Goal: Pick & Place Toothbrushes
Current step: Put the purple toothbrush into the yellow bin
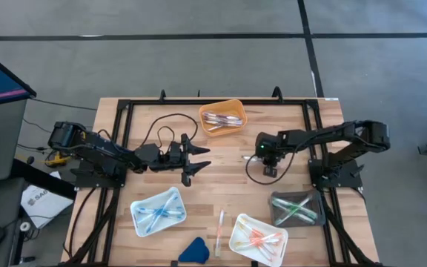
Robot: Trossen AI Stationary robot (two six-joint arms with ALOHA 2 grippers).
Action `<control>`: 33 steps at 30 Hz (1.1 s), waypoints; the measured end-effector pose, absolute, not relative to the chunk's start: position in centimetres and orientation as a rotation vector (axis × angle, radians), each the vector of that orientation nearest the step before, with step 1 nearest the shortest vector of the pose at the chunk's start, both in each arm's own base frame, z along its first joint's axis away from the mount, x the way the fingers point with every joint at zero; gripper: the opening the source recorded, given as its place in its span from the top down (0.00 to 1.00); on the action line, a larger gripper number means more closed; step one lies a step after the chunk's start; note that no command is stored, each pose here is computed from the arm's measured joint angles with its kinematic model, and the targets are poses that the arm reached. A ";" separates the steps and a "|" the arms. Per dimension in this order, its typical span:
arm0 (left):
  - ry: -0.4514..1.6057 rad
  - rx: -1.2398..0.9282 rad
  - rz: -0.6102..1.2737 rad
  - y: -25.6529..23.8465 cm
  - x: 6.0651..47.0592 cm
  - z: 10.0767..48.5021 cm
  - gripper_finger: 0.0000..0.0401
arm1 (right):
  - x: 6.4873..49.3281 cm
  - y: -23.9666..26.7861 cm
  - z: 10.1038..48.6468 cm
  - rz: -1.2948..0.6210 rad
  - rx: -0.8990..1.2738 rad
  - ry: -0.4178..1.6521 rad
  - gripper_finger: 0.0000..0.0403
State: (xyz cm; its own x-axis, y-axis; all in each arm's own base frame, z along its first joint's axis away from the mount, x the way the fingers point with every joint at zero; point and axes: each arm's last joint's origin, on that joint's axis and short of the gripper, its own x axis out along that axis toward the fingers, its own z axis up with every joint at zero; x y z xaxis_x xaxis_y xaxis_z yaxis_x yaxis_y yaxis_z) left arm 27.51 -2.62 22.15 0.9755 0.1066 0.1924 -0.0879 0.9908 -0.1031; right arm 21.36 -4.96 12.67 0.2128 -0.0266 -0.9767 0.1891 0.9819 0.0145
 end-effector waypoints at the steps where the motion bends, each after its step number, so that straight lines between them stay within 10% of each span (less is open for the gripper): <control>1: -0.200 -0.094 0.098 -2.6 27.5 22.2 0.49 | 21.5 -5.0 12.7 -0.161 0.151 1.338 0.95; 33: -0.150 -0.094 0.101 -2.6 27.6 21.7 0.49 | 35.2 -12.5 27.7 -0.142 -0.208 1.187 1.00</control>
